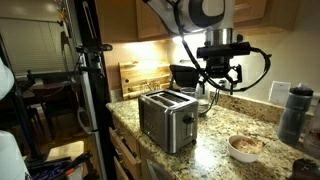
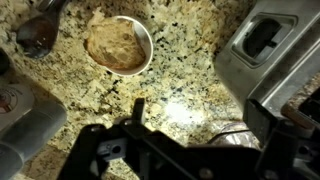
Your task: Put the two slices of bread in the two slots of the toaster
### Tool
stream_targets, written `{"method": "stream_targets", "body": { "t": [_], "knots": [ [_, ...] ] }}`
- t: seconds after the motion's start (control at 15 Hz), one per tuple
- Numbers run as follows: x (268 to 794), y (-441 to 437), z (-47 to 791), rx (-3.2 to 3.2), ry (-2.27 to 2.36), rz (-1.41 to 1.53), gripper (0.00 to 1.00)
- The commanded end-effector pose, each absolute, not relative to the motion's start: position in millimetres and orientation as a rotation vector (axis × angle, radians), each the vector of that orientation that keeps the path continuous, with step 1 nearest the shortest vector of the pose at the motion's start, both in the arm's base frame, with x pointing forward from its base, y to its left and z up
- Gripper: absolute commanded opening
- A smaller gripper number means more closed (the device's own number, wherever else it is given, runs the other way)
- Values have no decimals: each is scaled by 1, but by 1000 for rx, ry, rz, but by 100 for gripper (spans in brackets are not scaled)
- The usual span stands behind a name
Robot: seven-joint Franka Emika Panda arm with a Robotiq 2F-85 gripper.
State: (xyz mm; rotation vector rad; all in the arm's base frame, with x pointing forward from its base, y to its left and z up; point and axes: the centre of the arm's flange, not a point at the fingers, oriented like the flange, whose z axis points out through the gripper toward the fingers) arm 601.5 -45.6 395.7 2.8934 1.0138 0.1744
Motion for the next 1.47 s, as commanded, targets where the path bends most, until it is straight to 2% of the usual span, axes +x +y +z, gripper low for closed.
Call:
{"method": "stream_targets", "body": {
  "t": [0.0, 0.67, 1.2, 1.27, 1.4],
  "knots": [
    [612, -72, 377, 2911, 849, 219, 100],
    [638, -157, 337, 2931, 661, 360, 100],
    [685, -212, 319, 3015, 583, 416, 100],
    [664, -199, 318, 2989, 575, 404, 100],
    [673, -205, 314, 2990, 567, 413, 100]
  ]
}}
